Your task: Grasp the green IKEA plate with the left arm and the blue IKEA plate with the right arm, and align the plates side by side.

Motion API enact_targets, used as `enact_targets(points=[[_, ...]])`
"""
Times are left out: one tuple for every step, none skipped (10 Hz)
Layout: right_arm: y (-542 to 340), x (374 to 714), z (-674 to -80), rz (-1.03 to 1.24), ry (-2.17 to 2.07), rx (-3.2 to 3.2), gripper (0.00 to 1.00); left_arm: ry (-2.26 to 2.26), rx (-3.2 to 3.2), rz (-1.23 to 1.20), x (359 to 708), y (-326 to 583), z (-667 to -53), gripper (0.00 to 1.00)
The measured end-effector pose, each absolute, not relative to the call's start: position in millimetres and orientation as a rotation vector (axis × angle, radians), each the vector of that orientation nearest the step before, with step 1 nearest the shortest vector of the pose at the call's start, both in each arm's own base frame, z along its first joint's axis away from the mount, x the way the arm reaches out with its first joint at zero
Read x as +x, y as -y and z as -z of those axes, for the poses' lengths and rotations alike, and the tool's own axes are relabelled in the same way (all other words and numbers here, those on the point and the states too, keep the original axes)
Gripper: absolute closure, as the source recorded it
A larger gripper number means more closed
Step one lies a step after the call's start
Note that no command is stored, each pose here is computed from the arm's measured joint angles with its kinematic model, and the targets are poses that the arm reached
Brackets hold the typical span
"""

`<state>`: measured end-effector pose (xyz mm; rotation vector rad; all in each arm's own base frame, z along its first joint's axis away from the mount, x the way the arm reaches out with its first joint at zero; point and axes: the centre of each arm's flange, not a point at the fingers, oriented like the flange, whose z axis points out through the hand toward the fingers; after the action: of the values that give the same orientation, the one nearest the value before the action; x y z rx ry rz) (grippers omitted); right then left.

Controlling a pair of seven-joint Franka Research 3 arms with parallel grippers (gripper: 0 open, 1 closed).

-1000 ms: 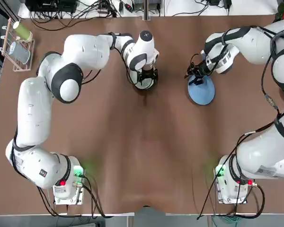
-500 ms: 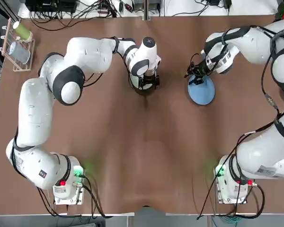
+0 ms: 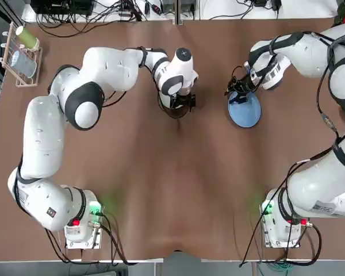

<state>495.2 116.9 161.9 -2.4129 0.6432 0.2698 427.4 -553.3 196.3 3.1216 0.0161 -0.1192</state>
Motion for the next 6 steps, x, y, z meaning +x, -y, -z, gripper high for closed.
enact_targets(points=[[-116, 495, -162, -0.266, -0.637, -2.414, 0.44, -0.020, 3.121, 0.117, 429, 553, -197, 0.00], [-116, 496, -162, -0.264, -0.634, -2.414, 0.44, -0.027, 3.118, 0.112, 432, 552, -198, 0.00], [-117, 496, -162, -0.262, -0.632, -2.414, 0.44, -0.037, 3.115, 0.104, 437, 550, -201, 0.00], [-118, 498, -163, -0.260, -0.632, -2.410, 0.44, -0.047, 3.112, 0.097, 441, 548, -204, 0.00], [-120, 501, -162, -0.258, -0.632, -2.406, 0.44, -0.053, 3.109, 0.088, 444, 547, -208, 0.00], [-121, 504, -159, -0.249, -0.639, -2.407, 0.44, -0.054, 3.107, 0.081, 445, 547, -211, 0.00]])
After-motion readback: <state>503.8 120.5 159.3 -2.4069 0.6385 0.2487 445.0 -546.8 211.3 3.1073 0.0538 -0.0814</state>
